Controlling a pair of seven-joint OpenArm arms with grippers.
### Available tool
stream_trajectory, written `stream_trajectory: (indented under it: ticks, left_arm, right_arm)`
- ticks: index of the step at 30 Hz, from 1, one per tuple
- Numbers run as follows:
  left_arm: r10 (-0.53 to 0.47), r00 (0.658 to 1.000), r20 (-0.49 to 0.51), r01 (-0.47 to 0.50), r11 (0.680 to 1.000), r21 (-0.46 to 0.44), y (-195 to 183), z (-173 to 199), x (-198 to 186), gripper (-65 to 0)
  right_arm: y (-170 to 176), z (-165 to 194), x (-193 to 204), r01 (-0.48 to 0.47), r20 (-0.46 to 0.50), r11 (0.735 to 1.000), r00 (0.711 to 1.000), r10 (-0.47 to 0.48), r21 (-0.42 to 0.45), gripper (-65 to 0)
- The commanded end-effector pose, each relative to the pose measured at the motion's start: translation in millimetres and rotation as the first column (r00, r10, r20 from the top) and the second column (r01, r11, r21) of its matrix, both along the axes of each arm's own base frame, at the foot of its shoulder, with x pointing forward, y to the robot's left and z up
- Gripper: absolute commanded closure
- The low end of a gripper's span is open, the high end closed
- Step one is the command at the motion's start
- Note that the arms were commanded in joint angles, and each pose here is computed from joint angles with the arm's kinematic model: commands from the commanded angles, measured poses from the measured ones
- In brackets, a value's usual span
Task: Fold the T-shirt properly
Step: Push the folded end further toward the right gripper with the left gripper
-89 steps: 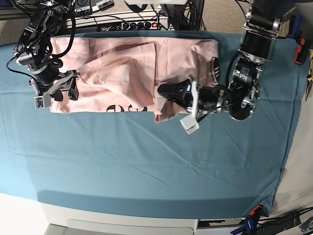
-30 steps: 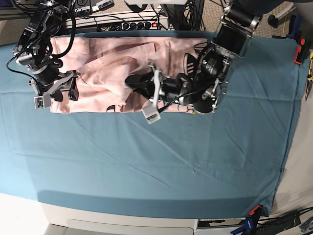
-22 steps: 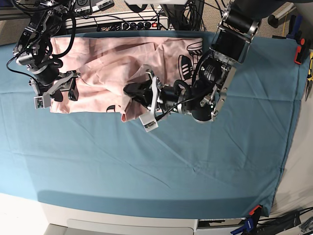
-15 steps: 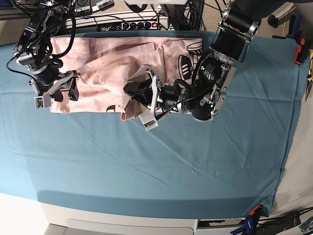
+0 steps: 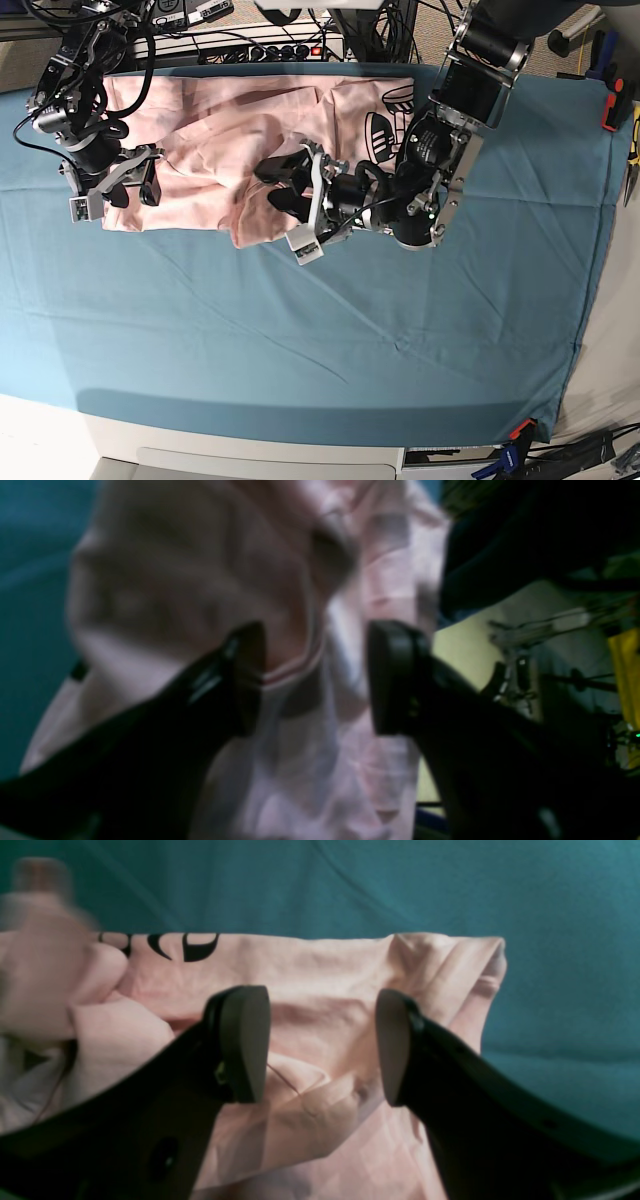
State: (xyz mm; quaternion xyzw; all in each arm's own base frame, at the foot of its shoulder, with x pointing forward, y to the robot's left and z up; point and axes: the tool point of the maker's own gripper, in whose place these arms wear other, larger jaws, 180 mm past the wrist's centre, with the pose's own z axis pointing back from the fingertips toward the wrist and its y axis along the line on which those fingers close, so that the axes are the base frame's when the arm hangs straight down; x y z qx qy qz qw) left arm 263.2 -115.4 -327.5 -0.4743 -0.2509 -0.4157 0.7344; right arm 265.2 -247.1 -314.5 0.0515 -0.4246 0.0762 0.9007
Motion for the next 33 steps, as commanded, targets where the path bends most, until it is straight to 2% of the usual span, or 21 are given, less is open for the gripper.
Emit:
stream_trajectory:
  ticks: [1,8,17,23,29,33]
  left_arm:
    - [0.006,0.999,0.034,-0.005,0.998,-0.056,-6,18,8,-34.2]
    - [-0.009,0.999,0.033,0.009,1.000,-0.015,5,14,10,-34.1]
    - [0.000,1.000,0.028,-0.003,0.995,0.104,54,-5,17,-34.1]
    - [0.002,1.000,0.010,-0.003,0.993,0.115,55,-14,10,-34.1]
    - [0.042,0.998,0.051,-0.051,0.981,0.186,63,-22,22,-34.1]
    - [0.058,0.997,0.043,-0.065,0.978,0.198,64,-24,24,-34.1]
  right_arm:
    - [-1,14,8,-0.003,0.056,1.000,0.998,0.003,0.000,-33.6]
    - [-1,14,7,-0.003,0.056,1.000,0.998,0.004,-0.001,-33.6]
    - [-1,15,8,-0.003,0.066,1.000,0.998,0.003,0.002,-33.6]
    - [-1,16,9,-0.003,0.071,1.000,0.997,0.003,0.002,-33.6]
    - [-1,16,9,-0.003,0.071,1.000,0.997,0.003,0.002,-33.6]
    - [-1,16,9,-0.003,0.071,1.000,0.997,0.003,0.002,-33.6]
